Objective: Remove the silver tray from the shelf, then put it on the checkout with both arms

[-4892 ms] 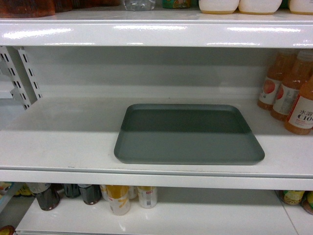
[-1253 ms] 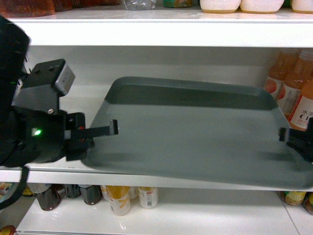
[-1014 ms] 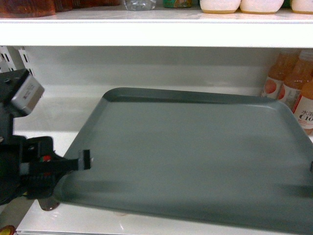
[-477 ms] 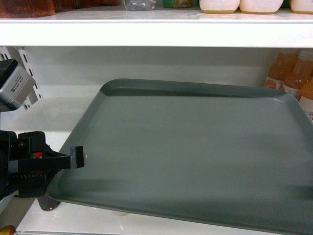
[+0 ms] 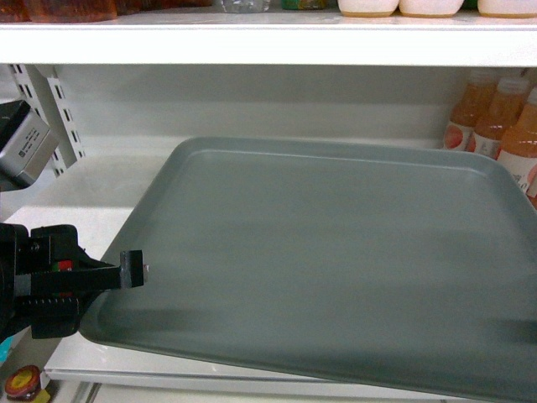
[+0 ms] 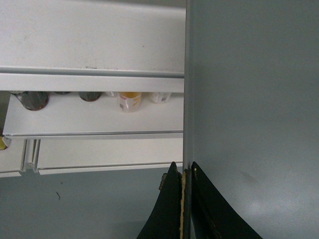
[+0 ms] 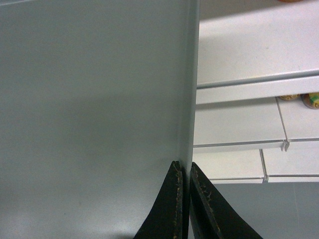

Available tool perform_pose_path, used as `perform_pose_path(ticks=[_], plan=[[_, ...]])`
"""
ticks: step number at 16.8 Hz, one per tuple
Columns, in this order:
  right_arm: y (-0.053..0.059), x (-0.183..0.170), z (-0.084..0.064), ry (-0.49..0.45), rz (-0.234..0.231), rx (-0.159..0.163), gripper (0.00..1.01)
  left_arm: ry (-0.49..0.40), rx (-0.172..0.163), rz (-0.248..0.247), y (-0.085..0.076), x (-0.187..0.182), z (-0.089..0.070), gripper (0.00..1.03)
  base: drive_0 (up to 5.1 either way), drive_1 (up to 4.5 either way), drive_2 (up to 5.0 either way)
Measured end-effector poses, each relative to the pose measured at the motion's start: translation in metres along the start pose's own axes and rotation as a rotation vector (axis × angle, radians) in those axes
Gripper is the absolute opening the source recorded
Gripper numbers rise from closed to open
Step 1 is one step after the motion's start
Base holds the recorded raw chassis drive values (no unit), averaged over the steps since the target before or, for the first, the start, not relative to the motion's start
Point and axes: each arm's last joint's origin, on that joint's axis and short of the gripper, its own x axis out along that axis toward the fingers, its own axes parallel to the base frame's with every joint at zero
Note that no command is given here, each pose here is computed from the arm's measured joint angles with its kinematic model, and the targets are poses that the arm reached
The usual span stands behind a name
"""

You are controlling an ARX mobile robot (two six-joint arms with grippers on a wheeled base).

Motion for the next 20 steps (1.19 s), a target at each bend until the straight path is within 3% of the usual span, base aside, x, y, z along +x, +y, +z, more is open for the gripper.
perform_pose_path(ticks=[20], plan=[[0.0000,-0.0001,0.0002,-0.001,-0.001,0.000,0.03,-0.003,0.001,0.001,-0.0004,0.0000,0.0001,0.02,0.1,-4.22,4.4]])
